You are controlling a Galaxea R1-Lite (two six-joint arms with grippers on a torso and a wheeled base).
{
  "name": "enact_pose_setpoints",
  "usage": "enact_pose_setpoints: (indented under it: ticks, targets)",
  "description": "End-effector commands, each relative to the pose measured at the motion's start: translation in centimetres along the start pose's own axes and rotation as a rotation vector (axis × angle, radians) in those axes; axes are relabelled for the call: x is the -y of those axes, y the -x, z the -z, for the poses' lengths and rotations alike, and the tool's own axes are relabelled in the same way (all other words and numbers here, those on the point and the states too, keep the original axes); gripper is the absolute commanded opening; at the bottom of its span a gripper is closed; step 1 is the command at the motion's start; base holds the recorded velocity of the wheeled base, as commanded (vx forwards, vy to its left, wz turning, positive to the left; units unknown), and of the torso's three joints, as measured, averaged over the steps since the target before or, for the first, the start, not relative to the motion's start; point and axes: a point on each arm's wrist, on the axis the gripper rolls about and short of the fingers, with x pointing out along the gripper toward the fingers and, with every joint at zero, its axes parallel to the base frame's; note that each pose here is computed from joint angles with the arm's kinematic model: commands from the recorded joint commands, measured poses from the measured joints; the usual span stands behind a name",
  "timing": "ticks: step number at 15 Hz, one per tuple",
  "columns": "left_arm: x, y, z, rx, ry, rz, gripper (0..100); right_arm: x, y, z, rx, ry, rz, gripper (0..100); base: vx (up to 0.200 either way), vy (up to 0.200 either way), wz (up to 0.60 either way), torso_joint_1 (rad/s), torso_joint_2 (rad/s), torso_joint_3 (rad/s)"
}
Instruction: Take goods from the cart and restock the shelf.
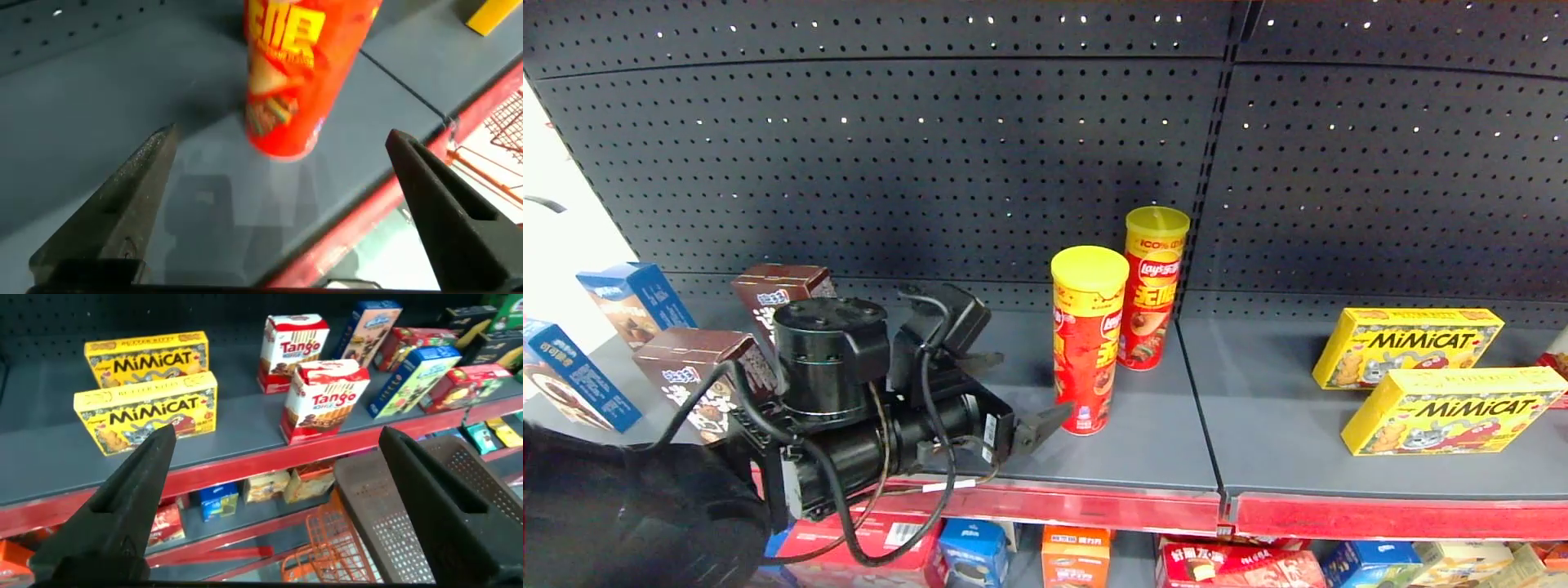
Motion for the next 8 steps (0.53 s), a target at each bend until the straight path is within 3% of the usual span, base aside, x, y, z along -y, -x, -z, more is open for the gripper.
enact_pose_setpoints:
  ticks: [1,8]
  targets:
    - [0.4,-1.8,0.9,-0.033,-0.001,0.02,100,0.1,0.2,-0.1,0.008,-0.005,0.007,100,0.0,0.0,0.0,0.0,0.0,0.0]
    - [-0.2,-4.1,0.5,-0.015,-0.002,-0.001,100,0.1,0.3,0.0,0.007,-0.007,0.019,100,0.0,0.0,0.0,0.0,0.0,0.0]
